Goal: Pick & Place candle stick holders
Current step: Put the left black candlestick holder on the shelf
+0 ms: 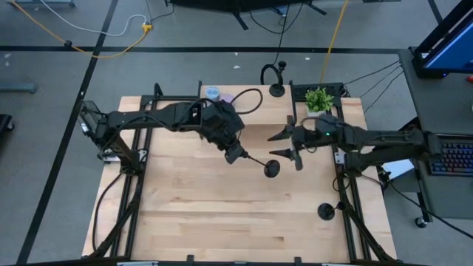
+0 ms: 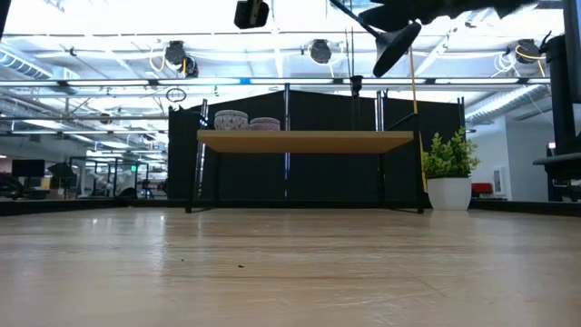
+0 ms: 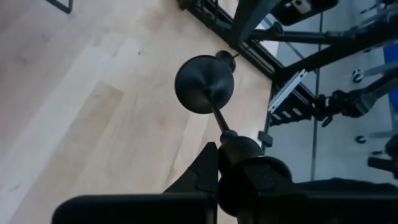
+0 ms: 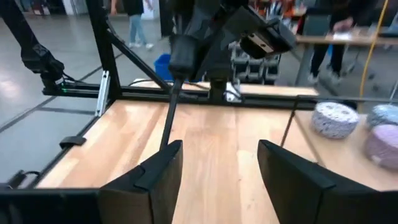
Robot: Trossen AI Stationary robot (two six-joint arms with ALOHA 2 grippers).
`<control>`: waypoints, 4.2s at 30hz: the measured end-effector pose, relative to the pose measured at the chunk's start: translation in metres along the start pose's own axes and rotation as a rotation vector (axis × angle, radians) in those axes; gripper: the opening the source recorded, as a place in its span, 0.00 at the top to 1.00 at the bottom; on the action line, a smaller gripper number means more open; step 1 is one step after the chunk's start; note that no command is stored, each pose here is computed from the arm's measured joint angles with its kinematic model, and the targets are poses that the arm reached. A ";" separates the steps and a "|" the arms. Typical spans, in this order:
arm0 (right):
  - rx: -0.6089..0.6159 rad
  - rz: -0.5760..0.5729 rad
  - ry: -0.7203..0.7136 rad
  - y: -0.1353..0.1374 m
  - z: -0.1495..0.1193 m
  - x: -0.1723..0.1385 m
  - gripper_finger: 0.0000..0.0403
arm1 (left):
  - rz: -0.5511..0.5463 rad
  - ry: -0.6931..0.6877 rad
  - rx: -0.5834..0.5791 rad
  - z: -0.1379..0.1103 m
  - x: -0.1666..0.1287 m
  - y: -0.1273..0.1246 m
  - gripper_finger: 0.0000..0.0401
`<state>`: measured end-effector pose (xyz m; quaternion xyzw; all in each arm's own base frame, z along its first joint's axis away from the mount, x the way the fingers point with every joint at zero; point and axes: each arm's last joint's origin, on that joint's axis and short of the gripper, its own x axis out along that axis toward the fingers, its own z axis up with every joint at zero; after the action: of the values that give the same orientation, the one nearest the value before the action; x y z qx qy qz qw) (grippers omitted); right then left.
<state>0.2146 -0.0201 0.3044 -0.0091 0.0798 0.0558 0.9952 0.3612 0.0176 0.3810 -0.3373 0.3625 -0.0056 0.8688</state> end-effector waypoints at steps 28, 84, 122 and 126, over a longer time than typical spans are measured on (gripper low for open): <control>0.229 0.087 0.315 -0.006 0.028 0.076 0.48 | 0.117 -0.026 0.117 -0.002 0.000 0.004 0.96; 0.203 0.092 0.338 -0.004 0.026 0.075 0.98 | 0.071 -0.017 0.183 0.000 0.022 0.001 0.69; -0.046 -0.651 -0.043 -0.086 0.078 0.010 0.98 | 0.465 -0.110 0.173 -0.031 -0.071 0.009 0.34; -0.026 -0.701 -0.056 -0.099 0.058 0.008 0.98 | 0.485 -0.076 0.137 -0.041 -0.060 0.020 0.34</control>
<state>0.2430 -0.1160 0.3617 -0.0469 0.0439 -0.2879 0.9555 0.2867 0.0240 0.3859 -0.1809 0.3986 0.1911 0.8786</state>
